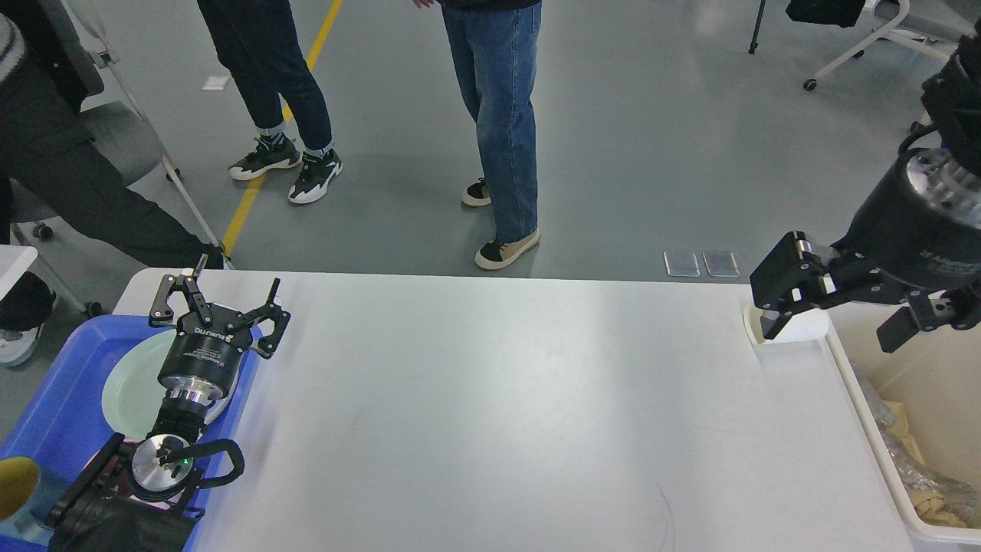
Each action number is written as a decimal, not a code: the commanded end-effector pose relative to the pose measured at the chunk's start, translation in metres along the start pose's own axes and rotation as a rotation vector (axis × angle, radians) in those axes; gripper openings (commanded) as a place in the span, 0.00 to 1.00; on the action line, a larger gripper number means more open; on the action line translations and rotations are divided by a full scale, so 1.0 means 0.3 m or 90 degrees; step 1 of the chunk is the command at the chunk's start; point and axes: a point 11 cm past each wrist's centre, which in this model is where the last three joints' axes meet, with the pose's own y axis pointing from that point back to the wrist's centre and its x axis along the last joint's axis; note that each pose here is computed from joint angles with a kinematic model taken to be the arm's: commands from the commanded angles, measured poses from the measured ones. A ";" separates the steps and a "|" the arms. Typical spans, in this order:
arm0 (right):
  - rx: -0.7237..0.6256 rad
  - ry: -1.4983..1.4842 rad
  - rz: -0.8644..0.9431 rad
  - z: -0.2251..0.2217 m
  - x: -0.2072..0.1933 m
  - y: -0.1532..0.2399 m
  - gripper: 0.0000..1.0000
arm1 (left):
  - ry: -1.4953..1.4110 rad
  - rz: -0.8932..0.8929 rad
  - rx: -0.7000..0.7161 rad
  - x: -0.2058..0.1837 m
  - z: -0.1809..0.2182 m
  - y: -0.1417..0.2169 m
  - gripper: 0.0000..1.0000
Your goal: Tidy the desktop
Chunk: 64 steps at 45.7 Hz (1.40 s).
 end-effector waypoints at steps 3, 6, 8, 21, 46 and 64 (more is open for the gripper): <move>0.003 -0.003 0.000 0.004 0.001 -0.002 1.00 | -0.001 0.000 0.000 0.000 0.001 0.000 0.96; 0.001 -0.007 0.005 0.009 0.006 0.003 1.00 | -0.001 0.000 0.000 0.000 0.001 0.000 0.96; -0.001 -0.010 0.012 0.015 0.007 0.014 1.00 | -0.001 0.000 0.000 0.000 0.001 0.000 0.96; -0.003 -0.031 0.031 0.041 0.013 0.048 1.00 | -0.001 0.000 0.000 0.000 0.001 0.000 0.96; -0.011 -0.211 0.115 0.301 0.186 0.011 1.00 | -0.001 0.001 -0.001 0.002 0.001 0.002 0.96; 0.093 -0.344 0.160 0.382 0.306 -0.052 1.00 | -0.001 0.001 -0.001 0.002 0.001 0.002 0.96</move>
